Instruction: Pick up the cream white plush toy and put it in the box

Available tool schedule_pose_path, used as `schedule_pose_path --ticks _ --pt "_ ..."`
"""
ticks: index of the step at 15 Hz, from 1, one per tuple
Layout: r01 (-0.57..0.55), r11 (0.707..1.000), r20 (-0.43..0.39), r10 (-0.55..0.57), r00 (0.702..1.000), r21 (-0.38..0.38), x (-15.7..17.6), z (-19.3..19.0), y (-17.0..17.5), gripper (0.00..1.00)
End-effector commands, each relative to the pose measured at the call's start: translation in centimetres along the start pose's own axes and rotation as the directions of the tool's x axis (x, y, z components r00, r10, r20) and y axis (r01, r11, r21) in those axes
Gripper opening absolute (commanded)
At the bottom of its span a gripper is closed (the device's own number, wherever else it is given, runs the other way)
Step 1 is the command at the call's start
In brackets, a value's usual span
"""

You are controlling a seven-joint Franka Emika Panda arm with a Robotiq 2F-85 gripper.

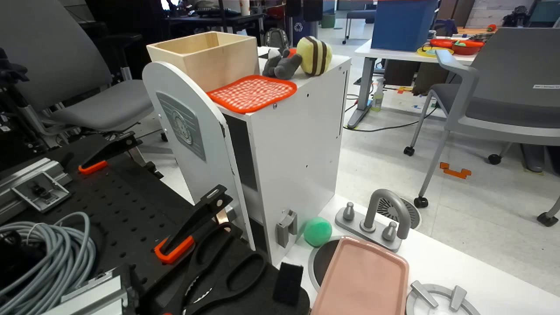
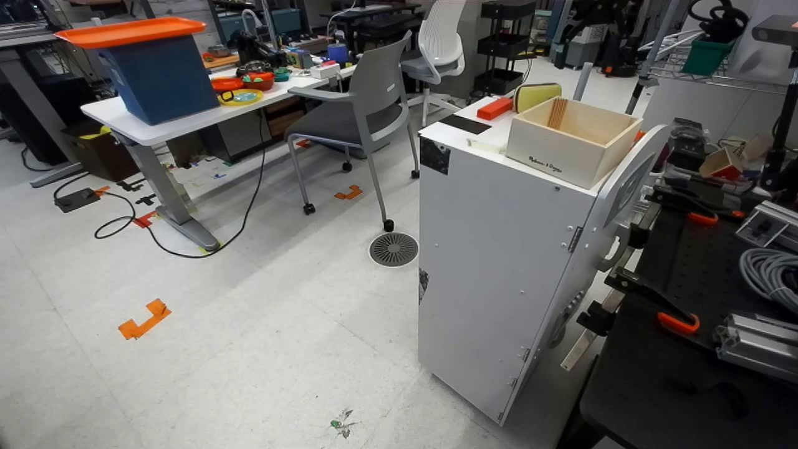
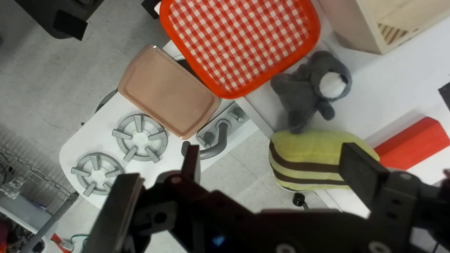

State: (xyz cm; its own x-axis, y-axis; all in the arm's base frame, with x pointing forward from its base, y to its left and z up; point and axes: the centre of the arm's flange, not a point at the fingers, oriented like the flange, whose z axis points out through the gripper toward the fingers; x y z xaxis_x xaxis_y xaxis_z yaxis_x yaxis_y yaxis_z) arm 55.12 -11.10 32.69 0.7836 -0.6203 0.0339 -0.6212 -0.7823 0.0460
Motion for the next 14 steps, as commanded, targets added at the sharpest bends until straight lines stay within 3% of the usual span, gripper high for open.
schedule_pose_path --ticks 1,14 --pt "-0.002 1.0 -0.009 0.002 1.0 -0.004 0.4 -0.4 0.0 1.0" --pt "-0.005 0.999 -0.079 0.002 0.997 -0.049 1.5 1.1 -2.7 1.0"
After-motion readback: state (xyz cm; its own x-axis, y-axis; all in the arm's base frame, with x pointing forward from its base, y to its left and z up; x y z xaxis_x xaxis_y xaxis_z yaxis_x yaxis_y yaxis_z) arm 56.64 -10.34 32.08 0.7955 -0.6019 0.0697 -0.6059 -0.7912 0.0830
